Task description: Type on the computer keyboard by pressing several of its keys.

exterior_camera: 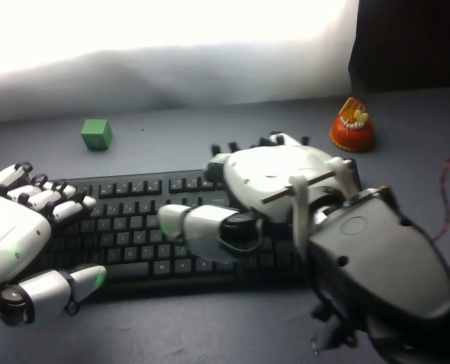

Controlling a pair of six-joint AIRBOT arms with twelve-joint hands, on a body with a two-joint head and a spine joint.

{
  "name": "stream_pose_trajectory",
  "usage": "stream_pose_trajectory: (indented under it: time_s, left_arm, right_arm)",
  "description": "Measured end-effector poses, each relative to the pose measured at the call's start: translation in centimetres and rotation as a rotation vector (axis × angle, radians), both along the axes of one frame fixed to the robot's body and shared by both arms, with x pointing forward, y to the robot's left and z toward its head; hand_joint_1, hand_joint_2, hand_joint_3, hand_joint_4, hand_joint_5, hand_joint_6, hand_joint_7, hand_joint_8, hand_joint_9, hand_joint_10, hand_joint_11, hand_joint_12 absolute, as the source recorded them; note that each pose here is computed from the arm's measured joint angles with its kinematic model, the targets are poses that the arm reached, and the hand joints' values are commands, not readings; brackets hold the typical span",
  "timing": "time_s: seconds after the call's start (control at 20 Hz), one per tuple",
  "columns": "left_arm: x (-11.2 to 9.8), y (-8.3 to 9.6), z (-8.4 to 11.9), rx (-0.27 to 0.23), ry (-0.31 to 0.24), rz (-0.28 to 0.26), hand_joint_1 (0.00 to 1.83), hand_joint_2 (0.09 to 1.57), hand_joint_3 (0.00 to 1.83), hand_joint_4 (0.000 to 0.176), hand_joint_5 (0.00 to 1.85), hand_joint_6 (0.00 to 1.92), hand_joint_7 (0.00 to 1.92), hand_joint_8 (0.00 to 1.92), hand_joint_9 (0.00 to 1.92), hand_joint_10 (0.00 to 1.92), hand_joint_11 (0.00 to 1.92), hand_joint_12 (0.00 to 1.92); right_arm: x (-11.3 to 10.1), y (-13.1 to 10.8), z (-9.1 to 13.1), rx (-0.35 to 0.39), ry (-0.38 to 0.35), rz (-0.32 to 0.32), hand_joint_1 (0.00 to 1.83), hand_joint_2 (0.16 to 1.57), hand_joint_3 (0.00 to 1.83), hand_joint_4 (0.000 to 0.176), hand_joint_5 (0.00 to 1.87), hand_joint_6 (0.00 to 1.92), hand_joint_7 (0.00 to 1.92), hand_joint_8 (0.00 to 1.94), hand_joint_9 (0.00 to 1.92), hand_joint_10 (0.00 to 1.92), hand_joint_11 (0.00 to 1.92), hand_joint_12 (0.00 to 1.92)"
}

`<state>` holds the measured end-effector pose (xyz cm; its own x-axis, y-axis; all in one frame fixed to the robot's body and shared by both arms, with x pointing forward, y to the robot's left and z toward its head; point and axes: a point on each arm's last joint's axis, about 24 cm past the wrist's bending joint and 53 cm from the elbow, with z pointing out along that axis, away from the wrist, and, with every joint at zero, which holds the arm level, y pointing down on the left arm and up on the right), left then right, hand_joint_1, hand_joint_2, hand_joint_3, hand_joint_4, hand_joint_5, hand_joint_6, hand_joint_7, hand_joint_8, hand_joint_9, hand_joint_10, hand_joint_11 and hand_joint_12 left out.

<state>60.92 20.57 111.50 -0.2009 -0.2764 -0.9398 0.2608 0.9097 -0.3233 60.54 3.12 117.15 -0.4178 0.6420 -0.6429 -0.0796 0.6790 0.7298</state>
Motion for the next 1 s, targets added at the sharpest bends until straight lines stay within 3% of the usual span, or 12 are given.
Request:
stream_pose_trajectory:
  time_s: [0.05,0.2,0.35,0.5,0.65,0.8,0.85,1.0]
  left_arm:
    - [-0.4,-0.2,0.3,-0.002,0.003,-0.009,0.00,1.29,0.00,0.037,0.33,0.00,0.32,0.01,0.35,0.01,0.00,1.16]
    - [-0.8,0.2,0.8,0.000,0.027,-0.006,0.00,1.30,0.00,0.036,0.33,0.00,0.32,0.00,0.37,0.01,0.00,1.21]
    - [-1.2,0.2,1.9,-0.010,0.009,-0.005,0.00,1.30,0.00,0.035,0.32,0.00,0.32,0.00,0.36,0.01,0.00,1.16]
    - [-1.4,0.7,4.2,-0.112,-0.083,0.031,0.00,1.30,0.00,0.041,0.30,0.00,0.31,0.00,0.35,0.00,0.00,1.16]
    - [-1.4,1.2,5.8,-0.142,-0.157,0.051,0.00,1.30,0.00,0.042,0.30,0.00,0.32,0.00,0.35,0.00,0.00,1.16]
    - [-1.4,0.7,5.4,-0.155,-0.167,0.045,0.00,1.30,0.00,0.044,0.29,0.00,0.31,0.00,0.36,0.01,0.00,1.21]
    - [-1.4,0.7,5.3,-0.157,-0.177,0.043,0.00,1.30,0.00,0.035,0.31,0.01,0.32,0.00,0.36,0.01,0.00,1.19]
    - [-1.0,1.4,5.4,-0.181,-0.209,0.067,0.00,1.31,0.00,0.037,0.30,0.00,0.32,0.00,0.36,0.00,0.00,1.17]
  right_arm:
    - [-0.2,-0.7,-0.2,-0.009,0.011,-0.009,0.05,1.17,0.00,0.000,0.42,0.12,0.52,0.01,0.38,0.65,0.00,1.60]
    - [-0.9,-2.5,-0.5,-0.024,0.026,-0.025,0.07,1.16,0.00,0.000,0.41,0.12,0.52,0.01,0.38,0.64,0.00,1.60]
    - [-1.3,-4.5,0.0,-0.047,0.012,-0.044,0.06,1.17,0.00,0.000,0.41,0.12,0.52,0.00,0.38,0.65,0.00,1.60]
    - [-0.9,-5.9,0.8,-0.081,-0.010,-0.041,0.08,1.17,0.00,0.000,0.42,0.12,0.52,0.00,0.37,0.64,0.00,1.60]
    - [-1.2,-6.8,2.1,-0.088,-0.032,-0.024,0.08,1.17,0.00,0.000,0.42,0.12,0.52,0.00,0.37,0.64,0.00,1.60]
    - [-2.1,-7.1,3.9,-0.114,-0.078,0.012,0.07,1.17,0.00,0.000,0.41,0.12,0.54,0.01,0.38,0.64,0.00,1.60]
    - [-2.6,-7.1,4.2,-0.119,-0.088,0.024,0.08,1.17,0.00,0.000,0.42,0.12,0.53,0.01,0.39,0.64,0.00,1.61]
    - [-3.0,-7.1,3.8,-0.108,-0.066,0.025,0.07,1.17,0.00,0.000,0.41,0.11,0.51,0.00,0.37,0.63,0.00,1.59]
